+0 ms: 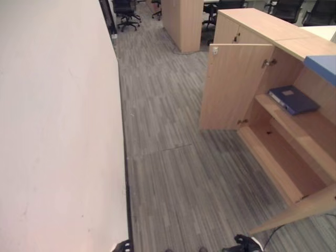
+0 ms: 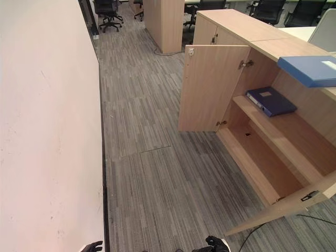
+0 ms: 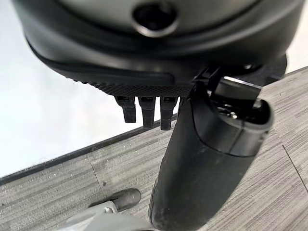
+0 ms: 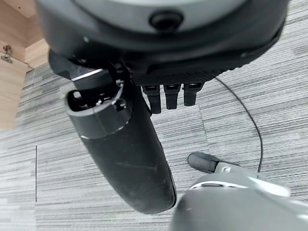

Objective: Put the empty folder in the office cabinet

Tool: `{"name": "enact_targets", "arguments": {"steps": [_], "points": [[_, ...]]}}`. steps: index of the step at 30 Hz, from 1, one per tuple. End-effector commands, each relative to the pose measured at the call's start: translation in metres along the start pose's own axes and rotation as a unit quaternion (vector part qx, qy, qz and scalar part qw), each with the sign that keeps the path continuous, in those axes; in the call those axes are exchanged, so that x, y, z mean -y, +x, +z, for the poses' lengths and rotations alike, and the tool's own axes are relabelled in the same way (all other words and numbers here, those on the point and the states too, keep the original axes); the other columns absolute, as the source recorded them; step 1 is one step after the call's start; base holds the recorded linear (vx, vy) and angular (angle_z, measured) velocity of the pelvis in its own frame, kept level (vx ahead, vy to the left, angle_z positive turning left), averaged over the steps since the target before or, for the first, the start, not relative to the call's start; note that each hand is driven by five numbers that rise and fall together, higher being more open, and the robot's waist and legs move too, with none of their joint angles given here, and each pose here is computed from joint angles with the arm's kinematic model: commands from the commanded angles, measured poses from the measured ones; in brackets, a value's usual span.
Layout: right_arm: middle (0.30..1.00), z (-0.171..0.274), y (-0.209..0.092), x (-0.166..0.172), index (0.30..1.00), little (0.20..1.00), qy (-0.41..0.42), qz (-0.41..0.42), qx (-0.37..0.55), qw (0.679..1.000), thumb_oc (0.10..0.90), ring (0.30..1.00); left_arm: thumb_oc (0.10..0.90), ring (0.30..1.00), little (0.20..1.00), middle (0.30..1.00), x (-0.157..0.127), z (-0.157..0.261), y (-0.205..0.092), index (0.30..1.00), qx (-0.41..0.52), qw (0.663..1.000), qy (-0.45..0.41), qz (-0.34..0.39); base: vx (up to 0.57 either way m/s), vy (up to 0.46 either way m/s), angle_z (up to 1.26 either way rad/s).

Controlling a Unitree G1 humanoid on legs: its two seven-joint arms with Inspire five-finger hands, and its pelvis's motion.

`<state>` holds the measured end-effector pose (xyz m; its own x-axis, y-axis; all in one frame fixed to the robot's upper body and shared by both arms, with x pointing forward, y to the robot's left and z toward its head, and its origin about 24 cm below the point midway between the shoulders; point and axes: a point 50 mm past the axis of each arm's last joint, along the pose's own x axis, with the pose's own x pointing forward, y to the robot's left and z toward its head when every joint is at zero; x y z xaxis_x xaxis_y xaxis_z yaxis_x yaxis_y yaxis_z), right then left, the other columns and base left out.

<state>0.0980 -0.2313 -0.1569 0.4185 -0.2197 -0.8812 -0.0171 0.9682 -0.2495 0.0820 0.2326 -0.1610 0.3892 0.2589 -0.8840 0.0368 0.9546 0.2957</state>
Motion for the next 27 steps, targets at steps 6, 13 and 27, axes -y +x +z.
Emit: {"name": "enact_targets", "arguments": {"steps": [6, 13, 27], "points": [[0.9, 0.017, 0.004, 0.015, 0.9, 0.9, -0.02, -0.023, 0.027, 0.999, 0.8, 0.9, 0.8, 0.9, 0.9, 0.9, -0.026, 0.022, 0.006, 0.9, 0.03, 0.999, -0.003, 0.031, 0.0, 0.0, 0.0], [0.9, 0.013, 0.005, 0.014, 0.9, 0.9, -0.028, -0.028, 0.008, 0.999, 0.8, 0.9, 0.8, 0.9, 0.9, 0.9, -0.016, 0.024, 0.005, 0.9, 0.035, 0.999, 0.006, 0.018, 0.0, 0.008, 0.02], [0.9, 0.009, 0.004, 0.014, 0.9, 0.9, -0.033, -0.029, 0.003, 0.999, 0.8, 0.9, 0.8, 0.9, 0.9, 0.9, -0.014, 0.029, 0.006, 0.9, 0.042, 0.999, 0.014, 0.013, 0.0, 0.0, 0.0]]}}
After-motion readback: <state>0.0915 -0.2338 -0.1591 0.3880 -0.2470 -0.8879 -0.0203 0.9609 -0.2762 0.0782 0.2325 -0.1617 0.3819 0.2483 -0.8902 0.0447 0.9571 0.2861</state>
